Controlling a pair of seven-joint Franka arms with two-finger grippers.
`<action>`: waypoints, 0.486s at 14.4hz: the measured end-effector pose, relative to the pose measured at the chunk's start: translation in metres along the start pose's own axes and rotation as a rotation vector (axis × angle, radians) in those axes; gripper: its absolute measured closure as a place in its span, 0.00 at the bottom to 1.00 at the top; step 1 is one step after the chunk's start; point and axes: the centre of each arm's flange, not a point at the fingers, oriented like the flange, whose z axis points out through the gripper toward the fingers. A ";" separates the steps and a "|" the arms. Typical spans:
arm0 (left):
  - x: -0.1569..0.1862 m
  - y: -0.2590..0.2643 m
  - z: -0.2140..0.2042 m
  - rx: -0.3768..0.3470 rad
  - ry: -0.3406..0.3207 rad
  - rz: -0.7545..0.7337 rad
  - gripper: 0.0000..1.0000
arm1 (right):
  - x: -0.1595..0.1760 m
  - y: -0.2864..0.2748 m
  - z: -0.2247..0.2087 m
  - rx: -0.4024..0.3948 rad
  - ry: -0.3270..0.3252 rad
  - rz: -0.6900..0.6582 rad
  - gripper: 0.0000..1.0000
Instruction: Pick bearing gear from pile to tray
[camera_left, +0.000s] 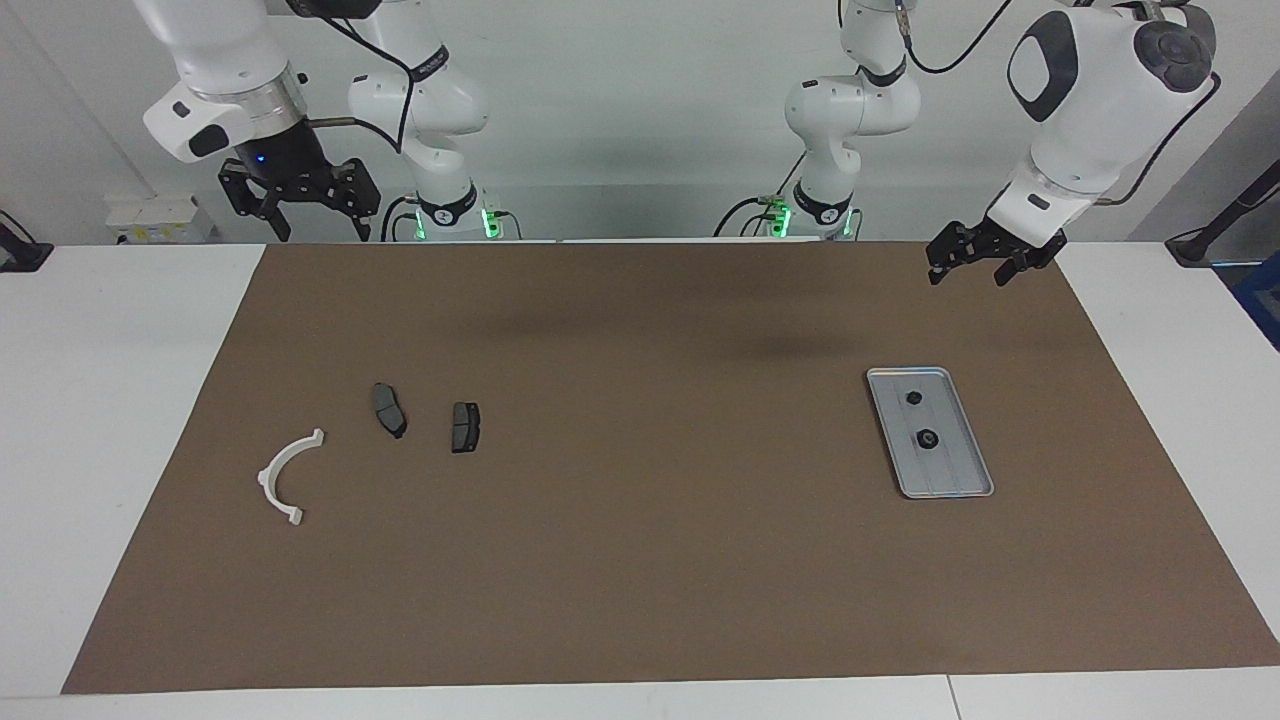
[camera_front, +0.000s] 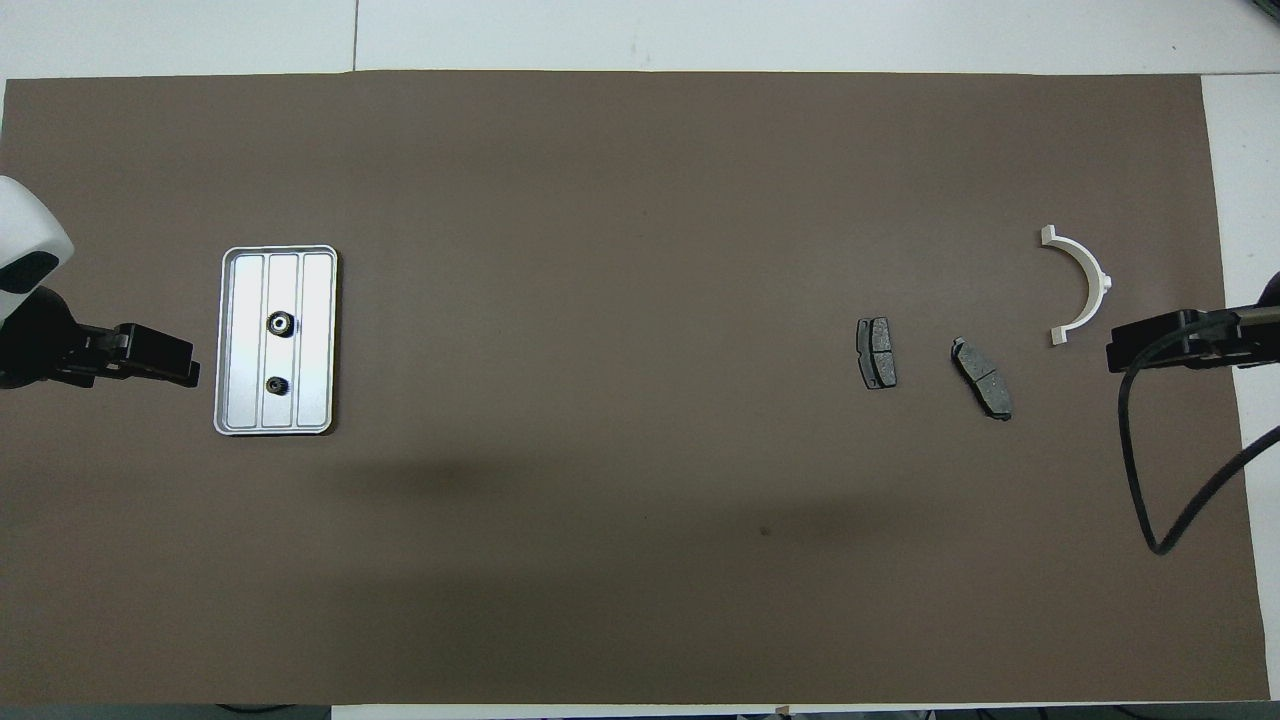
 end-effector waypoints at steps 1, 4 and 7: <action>-0.001 0.000 0.001 0.000 -0.006 0.000 0.00 | 0.000 0.000 0.000 0.000 0.000 0.000 0.00; -0.003 0.000 0.003 -0.001 -0.027 0.000 0.00 | 0.000 0.000 0.000 0.000 0.002 0.000 0.00; -0.003 0.000 0.003 -0.001 -0.029 0.000 0.00 | 0.000 -0.001 0.000 0.000 0.002 -0.001 0.00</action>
